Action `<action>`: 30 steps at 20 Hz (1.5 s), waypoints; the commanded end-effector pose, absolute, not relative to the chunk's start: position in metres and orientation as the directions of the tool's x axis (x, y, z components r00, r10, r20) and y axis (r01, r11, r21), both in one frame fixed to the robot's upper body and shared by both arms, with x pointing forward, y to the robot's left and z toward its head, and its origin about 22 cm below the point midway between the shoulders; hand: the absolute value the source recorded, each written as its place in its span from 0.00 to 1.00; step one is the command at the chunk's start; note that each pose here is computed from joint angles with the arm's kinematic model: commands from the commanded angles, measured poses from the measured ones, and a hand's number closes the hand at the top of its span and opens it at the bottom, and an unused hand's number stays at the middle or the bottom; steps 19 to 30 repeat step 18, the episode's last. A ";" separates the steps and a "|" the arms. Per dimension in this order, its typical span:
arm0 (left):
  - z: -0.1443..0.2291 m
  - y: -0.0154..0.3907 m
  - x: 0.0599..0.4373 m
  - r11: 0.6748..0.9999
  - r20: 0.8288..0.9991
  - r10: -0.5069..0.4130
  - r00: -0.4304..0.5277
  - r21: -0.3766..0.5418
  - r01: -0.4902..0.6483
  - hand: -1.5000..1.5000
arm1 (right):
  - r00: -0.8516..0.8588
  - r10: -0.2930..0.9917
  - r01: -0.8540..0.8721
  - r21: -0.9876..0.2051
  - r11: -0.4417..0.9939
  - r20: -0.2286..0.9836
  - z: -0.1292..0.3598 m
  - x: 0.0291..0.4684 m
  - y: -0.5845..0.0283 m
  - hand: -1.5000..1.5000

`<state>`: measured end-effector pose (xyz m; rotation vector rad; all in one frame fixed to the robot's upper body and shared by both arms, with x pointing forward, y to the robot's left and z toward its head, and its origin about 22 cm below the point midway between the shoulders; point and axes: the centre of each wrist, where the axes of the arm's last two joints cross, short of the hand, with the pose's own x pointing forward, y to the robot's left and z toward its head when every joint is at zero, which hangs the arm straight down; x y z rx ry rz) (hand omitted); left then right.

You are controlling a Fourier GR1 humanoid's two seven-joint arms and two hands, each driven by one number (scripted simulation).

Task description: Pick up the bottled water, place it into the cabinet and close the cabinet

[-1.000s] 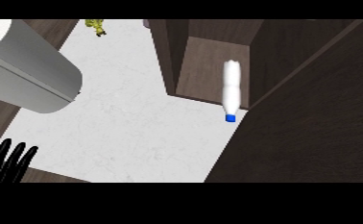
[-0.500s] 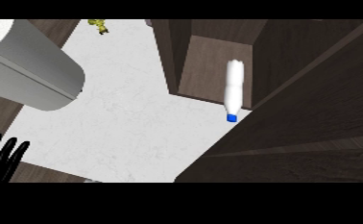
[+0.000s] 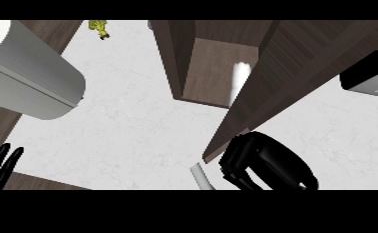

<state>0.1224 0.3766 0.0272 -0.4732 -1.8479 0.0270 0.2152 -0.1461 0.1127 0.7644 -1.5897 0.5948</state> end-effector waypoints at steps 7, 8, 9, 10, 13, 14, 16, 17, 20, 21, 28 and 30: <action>0.026 0.386 0.113 0.903 0.891 0.378 -0.250 -0.296 0.311 0.00 | -0.048 -0.089 -0.517 0.052 0.854 0.995 0.139 0.341 -0.110 1.00; 0.031 0.388 0.116 0.906 0.889 0.380 -0.255 -0.301 0.298 0.00 | -0.061 -0.076 -0.517 0.033 0.855 0.995 0.138 0.348 -0.098 1.00; 0.027 0.385 0.110 0.898 0.894 0.384 -0.229 -0.305 0.316 0.00 | -0.039 -0.065 -0.507 0.036 0.861 0.997 0.148 0.360 -0.096 1.00; 0.027 0.390 0.113 0.907 0.896 0.369 -0.249 -0.288 0.307 0.00 | -0.048 -0.059 -0.498 0.027 0.867 0.997 0.156 0.371 -0.097 1.00; 0.033 0.388 0.116 0.903 0.894 0.373 -0.249 -0.287 0.320 0.00 | -0.065 -0.057 -0.480 0.019 0.877 0.996 0.148 0.384 -0.088 1.00; 0.028 0.379 0.118 0.902 0.884 0.390 -0.258 -0.311 0.300 0.00 | -0.049 -0.048 -0.501 0.017 0.865 0.998 0.139 0.388 -0.096 1.00; 0.032 0.385 0.113 0.903 0.895 0.376 -0.242 -0.295 0.311 0.00 | -0.040 -0.059 -0.497 0.031 0.867 0.997 0.147 0.388 -0.079 1.00; 0.033 0.391 0.114 0.906 0.890 0.373 -0.261 -0.290 0.308 0.00 | -0.054 -0.045 -0.508 0.011 0.861 0.998 0.149 0.391 -0.086 1.00; 0.035 0.391 0.121 0.915 0.897 0.355 -0.264 -0.276 0.292 0.00 | -0.045 -0.043 -0.519 0.013 0.855 0.998 0.146 0.394 -0.085 1.00; 0.035 0.391 0.121 0.915 0.897 0.355 -0.264 -0.276 0.292 0.00 | -0.045 -0.043 -0.519 0.013 0.855 0.998 0.146 0.394 -0.085 1.00; 0.035 0.391 0.121 0.915 0.897 0.355 -0.264 -0.276 0.292 0.00 | -0.045 -0.043 -0.519 0.013 0.855 0.998 0.146 0.394 -0.085 1.00; 0.035 0.391 0.121 0.915 0.897 0.355 -0.264 -0.276 0.292 0.00 | -0.045 -0.043 -0.519 0.013 0.855 0.998 0.146 0.394 -0.085 1.00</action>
